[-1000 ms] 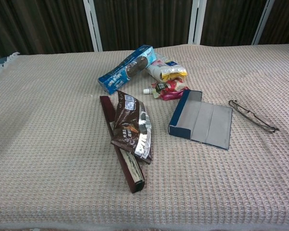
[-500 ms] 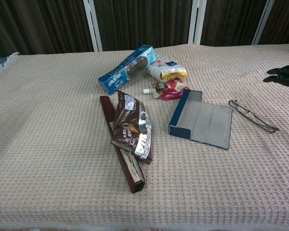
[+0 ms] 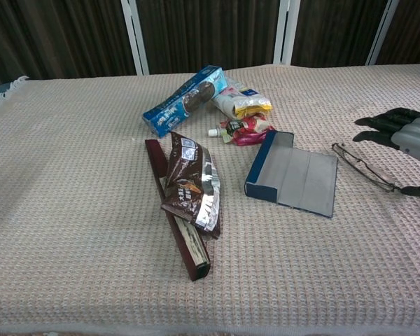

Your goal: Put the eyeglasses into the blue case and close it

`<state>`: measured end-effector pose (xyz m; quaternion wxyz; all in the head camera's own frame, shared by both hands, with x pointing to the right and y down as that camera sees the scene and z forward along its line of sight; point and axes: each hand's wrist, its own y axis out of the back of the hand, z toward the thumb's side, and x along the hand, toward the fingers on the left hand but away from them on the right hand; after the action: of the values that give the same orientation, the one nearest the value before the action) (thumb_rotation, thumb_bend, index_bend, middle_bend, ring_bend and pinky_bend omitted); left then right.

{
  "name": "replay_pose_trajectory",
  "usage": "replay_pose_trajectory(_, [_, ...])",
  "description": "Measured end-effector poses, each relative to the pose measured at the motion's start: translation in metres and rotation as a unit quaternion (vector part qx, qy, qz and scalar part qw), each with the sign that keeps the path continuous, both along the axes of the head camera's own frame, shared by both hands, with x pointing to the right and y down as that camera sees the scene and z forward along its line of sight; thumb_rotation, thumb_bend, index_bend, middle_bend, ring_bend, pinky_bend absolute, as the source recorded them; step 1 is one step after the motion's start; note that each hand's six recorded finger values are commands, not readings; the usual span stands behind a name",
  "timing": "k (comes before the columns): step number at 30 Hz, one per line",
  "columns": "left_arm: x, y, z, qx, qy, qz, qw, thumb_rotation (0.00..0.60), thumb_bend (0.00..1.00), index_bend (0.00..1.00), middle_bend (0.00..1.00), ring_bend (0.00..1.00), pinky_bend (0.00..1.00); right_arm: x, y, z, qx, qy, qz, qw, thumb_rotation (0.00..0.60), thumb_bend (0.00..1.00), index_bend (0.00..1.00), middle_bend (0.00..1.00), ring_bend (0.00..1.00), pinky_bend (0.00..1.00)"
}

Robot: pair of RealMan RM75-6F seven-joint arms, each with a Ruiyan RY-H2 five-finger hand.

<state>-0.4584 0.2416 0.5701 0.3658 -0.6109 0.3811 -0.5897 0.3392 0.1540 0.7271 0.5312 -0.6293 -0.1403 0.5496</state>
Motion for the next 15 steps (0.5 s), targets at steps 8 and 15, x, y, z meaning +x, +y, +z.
replay_pose_trajectory(8, [-0.001, -0.001, -0.001, 0.001, 0.001, -0.002, 1.0, 0.6, 0.41, 0.0, 0.0, 0.0, 0.08, -0.013, 0.0, 0.002, 0.001, -0.008, -0.006, 0.9999, 0.6, 0.4, 0.3, 0.0, 0.0, 0.0])
replay_pose_trajectory(15, [-0.003, -0.001, -0.003, 0.005, 0.001, -0.006, 1.0, 0.6, 0.41, 0.0, 0.0, 0.0, 0.08, -0.034, -0.005, 0.007, 0.001, -0.024, -0.006, 0.9997, 0.6, 0.4, 0.32, 0.0, 0.0, 0.0])
